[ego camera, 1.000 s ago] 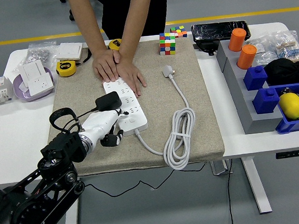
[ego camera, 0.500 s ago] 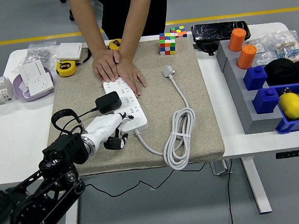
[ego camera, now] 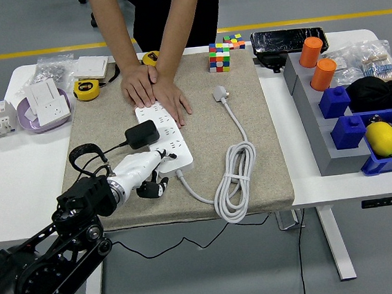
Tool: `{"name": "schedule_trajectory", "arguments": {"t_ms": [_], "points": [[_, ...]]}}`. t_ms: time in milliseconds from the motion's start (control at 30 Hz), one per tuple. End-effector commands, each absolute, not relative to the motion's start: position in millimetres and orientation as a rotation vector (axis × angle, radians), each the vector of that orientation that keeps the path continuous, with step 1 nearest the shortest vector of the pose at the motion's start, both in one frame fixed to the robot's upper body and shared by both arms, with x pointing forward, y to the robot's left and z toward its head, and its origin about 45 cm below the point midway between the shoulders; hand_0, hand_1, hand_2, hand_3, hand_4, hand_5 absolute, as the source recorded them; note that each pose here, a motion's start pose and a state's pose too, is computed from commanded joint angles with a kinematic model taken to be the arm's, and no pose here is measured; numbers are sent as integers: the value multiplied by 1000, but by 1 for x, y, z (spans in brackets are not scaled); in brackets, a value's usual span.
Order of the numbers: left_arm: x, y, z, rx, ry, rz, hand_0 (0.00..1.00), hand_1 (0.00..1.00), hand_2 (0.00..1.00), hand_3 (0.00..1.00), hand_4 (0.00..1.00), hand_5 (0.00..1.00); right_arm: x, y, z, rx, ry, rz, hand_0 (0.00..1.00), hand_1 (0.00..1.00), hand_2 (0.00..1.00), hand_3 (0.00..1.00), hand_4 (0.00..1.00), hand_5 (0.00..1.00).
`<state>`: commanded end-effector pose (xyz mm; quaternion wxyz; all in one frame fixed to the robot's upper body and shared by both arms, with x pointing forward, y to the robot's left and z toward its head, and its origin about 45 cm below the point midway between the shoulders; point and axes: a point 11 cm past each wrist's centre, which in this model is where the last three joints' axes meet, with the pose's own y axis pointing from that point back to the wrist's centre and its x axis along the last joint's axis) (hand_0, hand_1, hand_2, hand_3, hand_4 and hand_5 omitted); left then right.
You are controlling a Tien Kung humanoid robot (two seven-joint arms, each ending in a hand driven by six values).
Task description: Pick up the plug,place it near the board,insert it into the board,press the button
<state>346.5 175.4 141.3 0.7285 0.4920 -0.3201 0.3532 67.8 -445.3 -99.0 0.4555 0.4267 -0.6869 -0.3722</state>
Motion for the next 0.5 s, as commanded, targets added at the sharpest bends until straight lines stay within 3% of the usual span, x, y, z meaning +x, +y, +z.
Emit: {"name": "schedule_trajectory", "arguments": {"t_ms": [500], "points": [[348, 178, 150, 1069, -723, 799, 162, 37, 152, 779, 492, 2, 65, -445, -99, 1050, -1688, -920, 975, 902, 835, 848, 998, 998]]}}
